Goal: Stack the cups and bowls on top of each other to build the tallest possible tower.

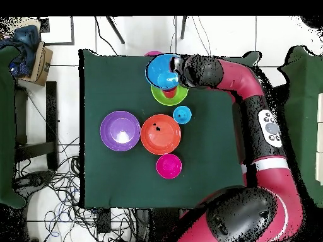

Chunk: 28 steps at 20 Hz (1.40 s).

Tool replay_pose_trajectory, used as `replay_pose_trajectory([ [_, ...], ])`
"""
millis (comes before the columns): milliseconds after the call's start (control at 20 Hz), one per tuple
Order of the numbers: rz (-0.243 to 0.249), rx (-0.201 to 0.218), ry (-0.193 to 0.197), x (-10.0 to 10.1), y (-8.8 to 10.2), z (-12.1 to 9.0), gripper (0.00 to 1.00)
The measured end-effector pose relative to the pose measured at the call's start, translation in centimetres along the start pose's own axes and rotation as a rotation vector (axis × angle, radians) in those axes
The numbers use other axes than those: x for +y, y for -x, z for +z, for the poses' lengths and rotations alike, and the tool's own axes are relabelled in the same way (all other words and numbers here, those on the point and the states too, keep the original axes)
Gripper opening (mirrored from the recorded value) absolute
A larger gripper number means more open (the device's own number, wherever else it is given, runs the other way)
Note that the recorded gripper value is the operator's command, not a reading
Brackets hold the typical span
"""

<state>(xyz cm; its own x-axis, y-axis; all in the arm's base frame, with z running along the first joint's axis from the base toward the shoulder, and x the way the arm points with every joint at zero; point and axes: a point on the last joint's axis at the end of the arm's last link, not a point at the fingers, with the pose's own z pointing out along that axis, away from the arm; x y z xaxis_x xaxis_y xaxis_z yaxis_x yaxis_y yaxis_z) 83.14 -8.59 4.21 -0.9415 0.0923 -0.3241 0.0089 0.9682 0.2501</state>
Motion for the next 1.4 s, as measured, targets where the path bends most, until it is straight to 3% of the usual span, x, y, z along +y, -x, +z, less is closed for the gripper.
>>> replay_pose_trajectory([
  [800, 0.009, 0.006, 0.012, 0.2, -0.2, -0.4, 1.0],
  [1000, 0.009, 0.031, 0.032, 1.2, -0.9, -1.2, 1.0],
  [1400, -0.053, 0.106, 0.048, 4.5, -3.6, -2.9, 1.0],
])
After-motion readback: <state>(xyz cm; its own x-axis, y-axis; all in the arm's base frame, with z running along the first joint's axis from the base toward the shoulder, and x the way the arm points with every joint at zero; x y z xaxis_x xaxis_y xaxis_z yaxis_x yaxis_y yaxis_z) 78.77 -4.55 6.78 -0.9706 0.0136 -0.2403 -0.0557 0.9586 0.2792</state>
